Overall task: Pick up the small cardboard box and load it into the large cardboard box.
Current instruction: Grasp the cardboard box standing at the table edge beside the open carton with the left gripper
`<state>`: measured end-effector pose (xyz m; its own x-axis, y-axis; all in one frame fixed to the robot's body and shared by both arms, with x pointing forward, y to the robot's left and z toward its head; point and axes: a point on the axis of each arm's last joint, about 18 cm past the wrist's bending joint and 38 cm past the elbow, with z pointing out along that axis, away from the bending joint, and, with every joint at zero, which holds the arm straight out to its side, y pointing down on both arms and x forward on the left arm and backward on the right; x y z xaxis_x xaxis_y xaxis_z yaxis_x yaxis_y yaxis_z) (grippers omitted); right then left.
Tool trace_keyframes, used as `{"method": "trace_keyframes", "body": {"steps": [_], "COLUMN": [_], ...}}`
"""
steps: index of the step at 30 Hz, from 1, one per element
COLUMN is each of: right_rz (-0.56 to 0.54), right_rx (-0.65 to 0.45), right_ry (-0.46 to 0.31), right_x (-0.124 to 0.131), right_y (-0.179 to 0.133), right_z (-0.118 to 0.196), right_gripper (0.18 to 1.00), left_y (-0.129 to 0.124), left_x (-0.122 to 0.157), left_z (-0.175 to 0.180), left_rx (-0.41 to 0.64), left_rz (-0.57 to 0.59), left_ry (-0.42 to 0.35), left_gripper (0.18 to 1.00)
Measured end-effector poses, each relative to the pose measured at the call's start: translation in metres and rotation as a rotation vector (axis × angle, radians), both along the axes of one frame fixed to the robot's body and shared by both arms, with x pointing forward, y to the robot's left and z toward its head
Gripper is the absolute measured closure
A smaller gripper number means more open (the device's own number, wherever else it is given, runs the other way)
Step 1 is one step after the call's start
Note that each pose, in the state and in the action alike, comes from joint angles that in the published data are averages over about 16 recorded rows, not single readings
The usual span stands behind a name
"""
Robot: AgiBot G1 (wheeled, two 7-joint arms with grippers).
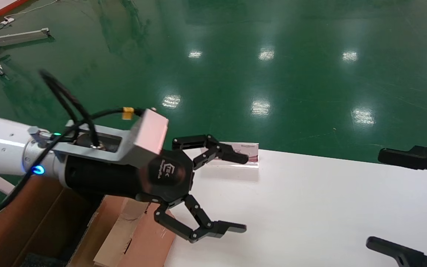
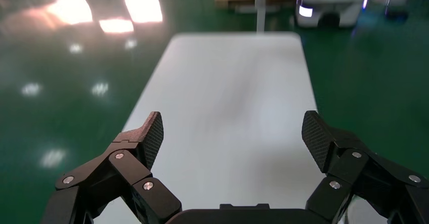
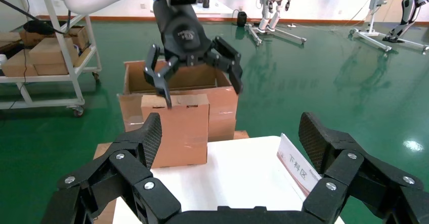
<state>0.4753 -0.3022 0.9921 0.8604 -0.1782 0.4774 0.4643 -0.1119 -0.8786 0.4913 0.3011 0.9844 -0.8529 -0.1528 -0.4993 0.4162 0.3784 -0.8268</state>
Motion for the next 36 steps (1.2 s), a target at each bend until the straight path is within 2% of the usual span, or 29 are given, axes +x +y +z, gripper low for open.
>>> {"method": "trace_keyframes", "body": {"steps": [9,17,25,36], "right_rz": [0.0,0.0,0.0,0.0], "right_rx": [0.0,0.0,0.0,0.0], "right_ry": [0.0,0.0,0.0,0.0], "right_x": [0.0,0.0,0.0,0.0], "right_y": [0.0,0.0,0.0,0.0], "right_z": [0.0,0.0,0.0,0.0], "right_gripper": [0.184,0.184,0.184,0.184], "left_y": [-0.008,-0.014,-0.012,-0.017], "left_x": [0.019,0.034,0.043,0.05], "left_z": [0.005,0.018,0.029,0.03], "left_rx": [0.258,0.454,0.567,0.666], "left_rz": [0.139,0.326,0.539,0.838], "left_ry": [0.052,0.131,0.237,0.398], "left_gripper": [0.189,0.189,0.189,0.189]}}
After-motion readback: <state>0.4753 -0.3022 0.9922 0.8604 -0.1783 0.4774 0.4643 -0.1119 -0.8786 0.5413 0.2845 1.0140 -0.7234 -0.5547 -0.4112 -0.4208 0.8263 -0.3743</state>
